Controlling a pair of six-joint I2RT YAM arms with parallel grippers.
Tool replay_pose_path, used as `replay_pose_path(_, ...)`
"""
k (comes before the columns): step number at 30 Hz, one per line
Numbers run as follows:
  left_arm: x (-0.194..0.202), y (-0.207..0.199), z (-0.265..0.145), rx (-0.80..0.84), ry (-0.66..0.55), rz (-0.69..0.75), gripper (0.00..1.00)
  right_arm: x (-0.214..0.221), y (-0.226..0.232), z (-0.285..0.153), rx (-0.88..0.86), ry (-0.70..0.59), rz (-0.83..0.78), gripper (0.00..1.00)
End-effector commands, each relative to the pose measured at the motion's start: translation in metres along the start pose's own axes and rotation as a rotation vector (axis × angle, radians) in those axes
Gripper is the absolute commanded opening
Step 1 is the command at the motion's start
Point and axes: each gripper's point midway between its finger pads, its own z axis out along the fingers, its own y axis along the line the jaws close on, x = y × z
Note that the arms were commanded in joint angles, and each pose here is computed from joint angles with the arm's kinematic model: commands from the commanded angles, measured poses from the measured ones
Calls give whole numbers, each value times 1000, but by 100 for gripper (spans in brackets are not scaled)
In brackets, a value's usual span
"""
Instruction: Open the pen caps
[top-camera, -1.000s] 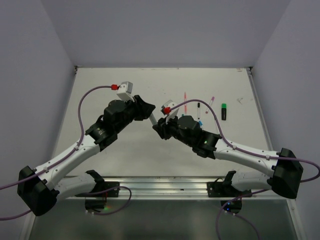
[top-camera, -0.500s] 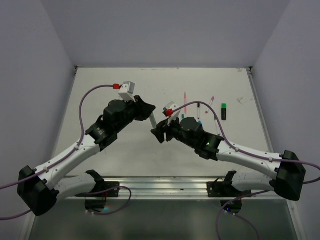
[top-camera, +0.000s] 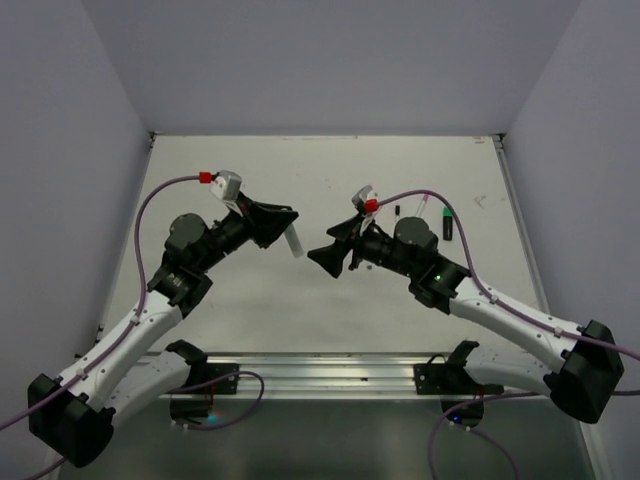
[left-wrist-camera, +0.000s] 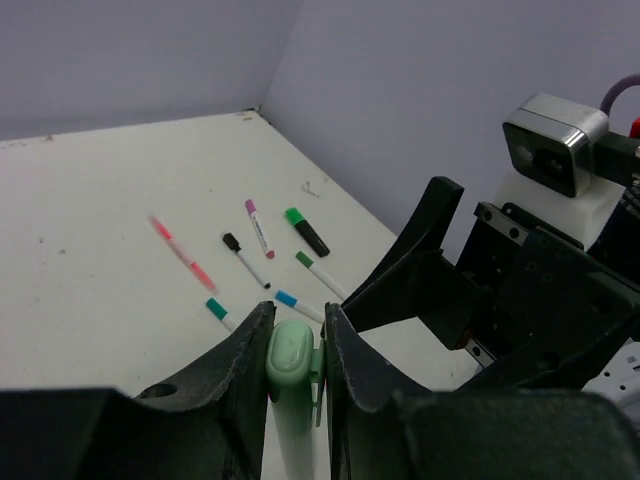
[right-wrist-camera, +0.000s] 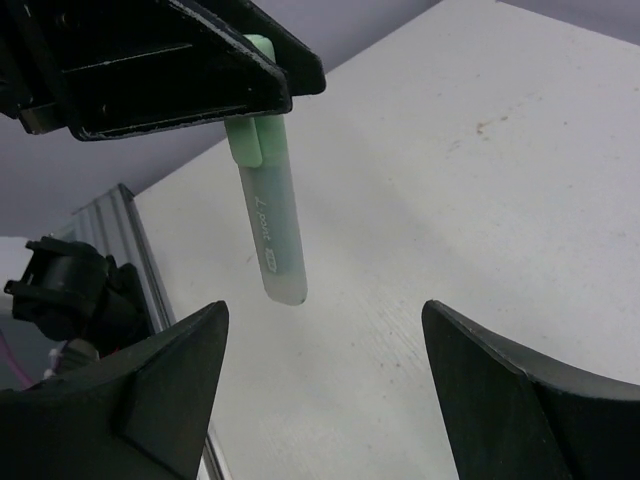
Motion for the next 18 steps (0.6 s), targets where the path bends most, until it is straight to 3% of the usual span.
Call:
replay_pose_path(1,-18,-26,-6,188,-77,7,0,-12,26,0,-186,-42,45,82)
replay_pose_path(10,-18,-44,-6,309,-102,-51,0,-6,42,24,-322,19,46,81)
replay_pose_path(18,-16,-47,-8,331,-99,-48,0,-14,47,31,-398,5,59,64)
